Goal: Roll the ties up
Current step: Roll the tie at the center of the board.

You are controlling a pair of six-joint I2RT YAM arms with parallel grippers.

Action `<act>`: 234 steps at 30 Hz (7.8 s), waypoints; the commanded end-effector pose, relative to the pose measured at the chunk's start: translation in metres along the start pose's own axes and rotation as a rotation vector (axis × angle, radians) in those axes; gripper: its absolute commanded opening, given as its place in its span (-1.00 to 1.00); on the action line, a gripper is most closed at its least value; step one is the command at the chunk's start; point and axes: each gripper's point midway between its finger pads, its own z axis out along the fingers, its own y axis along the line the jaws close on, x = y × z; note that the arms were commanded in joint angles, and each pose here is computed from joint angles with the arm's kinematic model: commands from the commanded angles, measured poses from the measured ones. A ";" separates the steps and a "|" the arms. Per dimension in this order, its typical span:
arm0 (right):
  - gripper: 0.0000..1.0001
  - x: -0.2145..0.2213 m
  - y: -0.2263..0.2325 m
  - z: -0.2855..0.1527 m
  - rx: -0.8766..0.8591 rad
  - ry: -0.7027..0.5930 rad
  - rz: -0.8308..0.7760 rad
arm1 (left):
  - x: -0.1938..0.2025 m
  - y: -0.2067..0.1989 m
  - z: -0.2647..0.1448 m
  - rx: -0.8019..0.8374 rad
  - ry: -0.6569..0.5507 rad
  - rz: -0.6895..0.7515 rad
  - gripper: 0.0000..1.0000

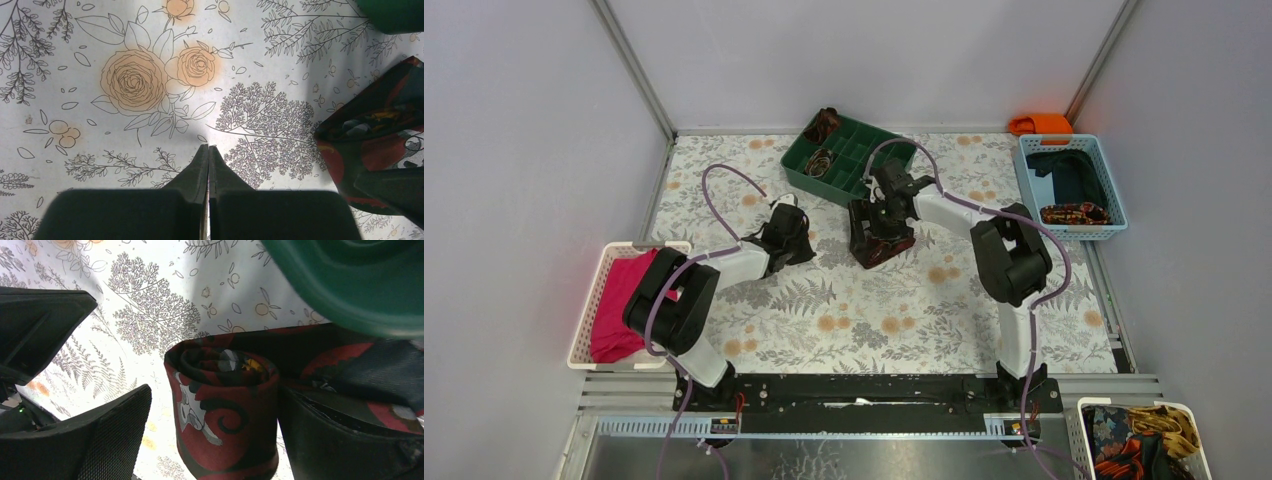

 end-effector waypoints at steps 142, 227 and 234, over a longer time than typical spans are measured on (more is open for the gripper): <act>0.21 -0.058 -0.063 -0.021 -0.355 -0.387 0.333 | 0.006 -0.153 0.054 0.364 0.052 0.160 -1.00; -0.77 0.049 0.031 -0.021 -0.072 -0.240 0.049 | -0.117 -0.078 0.066 0.137 -0.078 -0.020 -1.00; -0.86 0.046 -0.003 0.006 0.099 -0.229 0.072 | -0.112 -0.082 0.068 0.176 -0.076 -0.014 -1.00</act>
